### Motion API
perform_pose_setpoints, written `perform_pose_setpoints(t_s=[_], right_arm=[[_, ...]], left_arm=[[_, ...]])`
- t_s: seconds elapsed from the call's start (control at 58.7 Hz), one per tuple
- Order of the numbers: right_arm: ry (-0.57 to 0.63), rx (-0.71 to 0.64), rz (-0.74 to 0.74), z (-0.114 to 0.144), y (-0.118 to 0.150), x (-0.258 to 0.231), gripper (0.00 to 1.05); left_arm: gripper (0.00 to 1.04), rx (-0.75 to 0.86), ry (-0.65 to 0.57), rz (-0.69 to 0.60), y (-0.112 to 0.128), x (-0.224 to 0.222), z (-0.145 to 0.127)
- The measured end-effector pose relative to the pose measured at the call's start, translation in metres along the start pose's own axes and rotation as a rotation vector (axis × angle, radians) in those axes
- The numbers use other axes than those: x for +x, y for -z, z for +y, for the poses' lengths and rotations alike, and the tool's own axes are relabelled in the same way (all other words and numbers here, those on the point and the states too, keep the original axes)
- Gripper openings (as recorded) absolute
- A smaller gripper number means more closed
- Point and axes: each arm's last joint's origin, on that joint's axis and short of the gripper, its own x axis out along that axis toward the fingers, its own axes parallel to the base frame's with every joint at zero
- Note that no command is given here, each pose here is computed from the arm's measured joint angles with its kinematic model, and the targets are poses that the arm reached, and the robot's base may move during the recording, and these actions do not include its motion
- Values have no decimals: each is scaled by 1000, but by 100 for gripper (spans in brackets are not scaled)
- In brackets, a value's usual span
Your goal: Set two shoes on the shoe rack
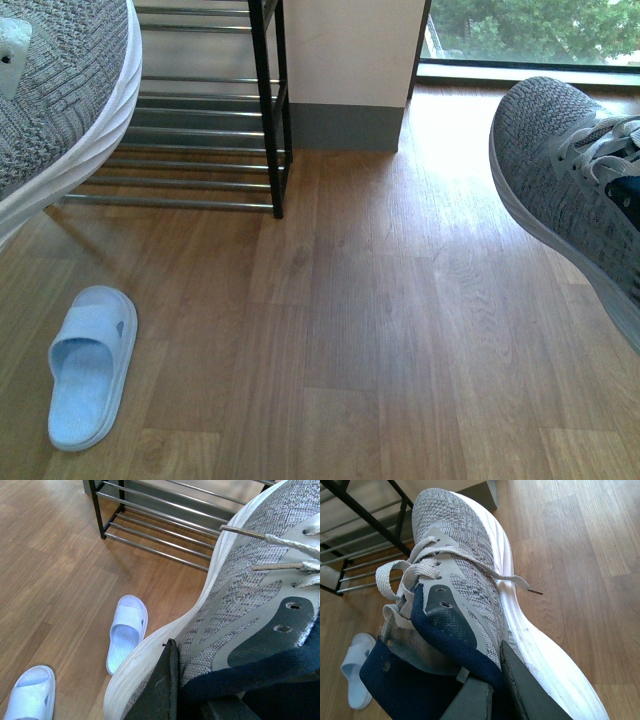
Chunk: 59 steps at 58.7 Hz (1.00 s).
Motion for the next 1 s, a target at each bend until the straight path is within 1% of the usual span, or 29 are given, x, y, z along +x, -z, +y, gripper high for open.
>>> perform_pose_setpoints(t_s=[1.005], right_arm=[[-2, 0, 0, 0, 0, 0, 1]], left_arm=[[2, 5, -5, -2, 0, 0, 0]])
